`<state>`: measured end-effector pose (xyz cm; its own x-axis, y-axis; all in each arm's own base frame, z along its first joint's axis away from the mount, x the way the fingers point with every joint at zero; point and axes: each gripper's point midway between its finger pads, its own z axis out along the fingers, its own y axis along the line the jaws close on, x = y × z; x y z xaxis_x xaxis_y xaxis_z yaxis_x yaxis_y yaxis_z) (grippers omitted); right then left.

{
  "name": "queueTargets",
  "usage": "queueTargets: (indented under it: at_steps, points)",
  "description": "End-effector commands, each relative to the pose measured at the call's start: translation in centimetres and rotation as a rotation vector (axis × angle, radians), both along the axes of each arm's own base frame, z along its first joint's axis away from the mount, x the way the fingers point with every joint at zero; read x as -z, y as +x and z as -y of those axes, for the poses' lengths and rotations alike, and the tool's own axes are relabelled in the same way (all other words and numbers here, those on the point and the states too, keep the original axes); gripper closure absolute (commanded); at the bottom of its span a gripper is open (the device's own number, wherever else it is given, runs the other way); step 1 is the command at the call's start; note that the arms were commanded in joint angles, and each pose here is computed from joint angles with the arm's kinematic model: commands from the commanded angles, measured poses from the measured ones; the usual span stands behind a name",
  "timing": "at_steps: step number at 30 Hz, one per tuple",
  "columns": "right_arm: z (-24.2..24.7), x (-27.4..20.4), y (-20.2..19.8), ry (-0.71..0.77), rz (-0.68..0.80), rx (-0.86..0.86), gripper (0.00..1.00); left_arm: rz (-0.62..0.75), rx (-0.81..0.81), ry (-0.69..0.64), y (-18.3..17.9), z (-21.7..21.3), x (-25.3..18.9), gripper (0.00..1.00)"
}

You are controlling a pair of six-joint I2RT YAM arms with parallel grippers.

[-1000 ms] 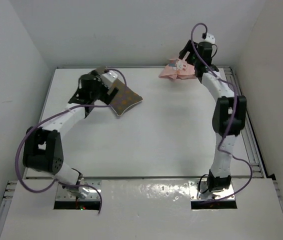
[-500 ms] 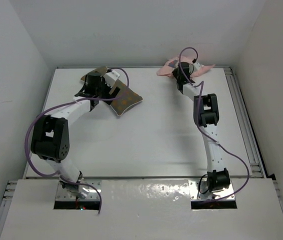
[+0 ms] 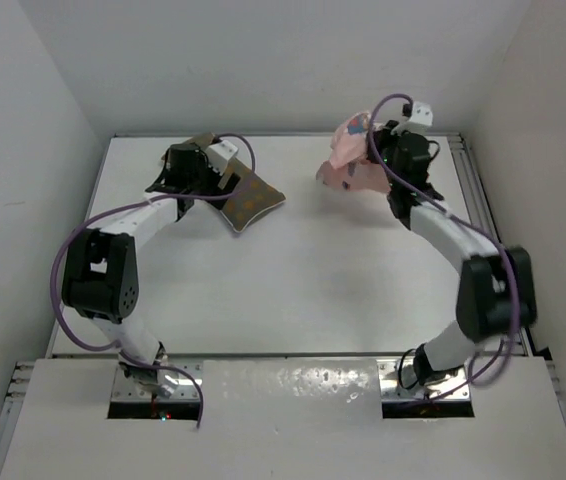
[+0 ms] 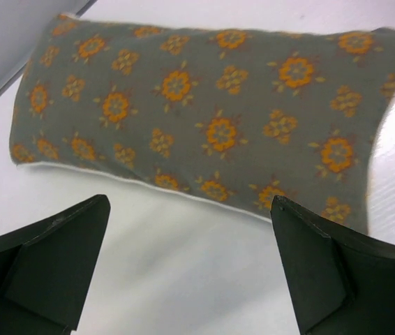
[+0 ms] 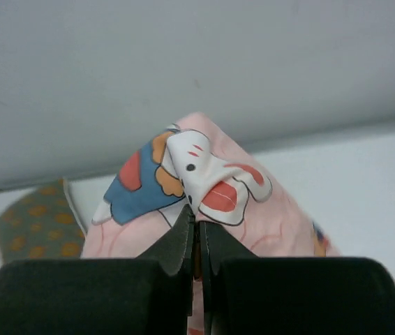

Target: Put the pillow into the pillowcase

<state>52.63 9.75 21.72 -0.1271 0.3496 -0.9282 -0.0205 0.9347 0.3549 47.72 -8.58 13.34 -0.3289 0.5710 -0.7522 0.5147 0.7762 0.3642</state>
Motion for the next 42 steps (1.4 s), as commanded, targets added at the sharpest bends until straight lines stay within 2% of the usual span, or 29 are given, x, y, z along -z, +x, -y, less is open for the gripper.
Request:
queueTargets:
  at_steps: [1,2,3,4,7,8,10,11,14,15,16,18,19,22,24,25,26,27,28,29,30,31,32,34,36,37,42]
  points:
    - [0.8,-5.5,-4.6,-0.240,0.090,-0.049,1.00,0.092,0.116,-0.079,-0.7,2.7,-4.1,0.00]
    - [0.2,-4.1,-6.4,-0.301,-0.003,-0.090,1.00,0.138,0.137,-0.091,-0.6,3.6,-5.3,0.00]
    - [-0.4,-6.8,-7.7,-0.367,0.033,-0.122,1.00,0.165,0.144,-0.100,-1.0,3.9,-6.4,0.00]
    - [-1.2,-7.2,-8.7,-0.400,0.017,-0.159,1.00,0.169,0.148,-0.107,-1.4,4.1,-6.5,0.00]
    - [-6.0,-7.3,-13.1,-0.462,-0.051,-0.414,1.00,0.194,0.168,-0.164,-2.9,5.5,-8.3,0.00]
    - [-7.8,-6.8,-15.1,-0.443,-0.090,-0.545,1.00,0.212,0.186,-0.183,-3.8,5.8,-9.6,0.00]
    - [-10.5,-6.7,-17.5,-0.375,-0.108,-0.670,1.00,0.184,0.234,-0.199,-5.8,6.7,-9.2,0.00]
    - [-11.8,-6.4,-18.6,-0.295,-0.128,-0.718,1.00,0.212,0.249,-0.205,-6.7,6.8,-10.5,0.00]
    - [-13.2,-5.7,-18.7,-0.164,-0.152,-0.713,1.00,0.177,0.275,-0.216,-9.3,7.3,-10.4,0.00]
    - [-12.9,-5.0,-18.0,-0.108,-0.192,-0.655,0.61,0.159,0.282,-0.215,-9.8,7.5,-9.8,0.00]
    - [-12.7,-3.0,-17.0,-0.100,-0.255,-0.617,0.33,0.140,0.295,-0.216,-10.5,7.9,-9.5,0.00]
    - [-11.9,-2.1,-16.5,-0.118,-0.361,-0.562,0.02,0.127,0.305,-0.220,-11.4,8.2,-9.1,0.00]
    - [-11.1,-0.5,-16.9,-0.142,-0.455,-0.531,0.01,0.109,0.315,-0.220,-12.0,8.5,-8.8,0.00]
    - [-7.6,-0.2,-17.2,-0.152,-0.447,-0.366,0.01,0.070,0.375,-0.191,-13.5,9.6,-7.7,0.00]
    - [-5.6,0.4,-17.4,-0.091,-0.442,-0.296,0.01,0.046,0.414,-0.155,-14.1,10.2,-6.6,0.00]
    - [-3.8,1.5,-17.8,-0.056,-0.453,-0.260,0.06,0.009,0.452,-0.138,-14.8,11.2,-5.5,0.01]
    - [-2.9,2.0,-17.9,-0.033,-0.462,-0.233,0.67,-0.004,0.482,-0.125,-15.1,11.8,-5.2,0.07]
    - [-2.1,2.9,-18.2,-0.016,-0.479,-0.205,0.89,-0.009,0.550,-0.093,-15.9,12.9,-4.8,0.20]
    - [-0.7,4.9,-18.8,0.004,-0.525,-0.163,0.93,-0.055,0.602,-0.078,-16.8,13.6,-3.6,0.46]
    - [-0.3,5.3,-19.0,0.036,-0.527,-0.136,0.77,-0.061,0.634,-0.067,-17.1,14.4,-3.5,0.53]
    - [0.7,6.2,-19.1,0.056,-0.536,-0.102,0.58,-0.070,0.683,-0.053,-18.0,15.5,-3.1,0.54]
    - [1.2,8.1,-19.7,0.070,-0.558,-0.086,0.45,-0.090,0.711,-0.048,-18.3,16.3,-2.4,0.44]
    - [1.5,9.1,-19.8,0.089,-0.578,-0.066,0.27,-0.093,0.742,-0.048,-18.6,17.0,-2.3,0.32]
    - [2.4,11.6,-20.6,0.111,-0.626,-0.027,0.21,-0.118,0.809,-0.070,-19.4,18.8,-1.7,0.12]
    - [2.7,13.4,-21.0,0.150,-0.668,-0.012,0.20,-0.122,0.835,-0.095,-19.6,20.2,-1.6,0.04]
    - [2.6,14.3,-21.1,0.163,-0.678,-0.011,0.20,-0.142,0.846,-0.098,-19.7,20.8,-0.8,0.01]
    - [0.5,17.8,-20.7,0.262,-0.756,-0.075,0.21,-0.180,0.911,-0.107,-20.8,23.2,1.1,0.00]
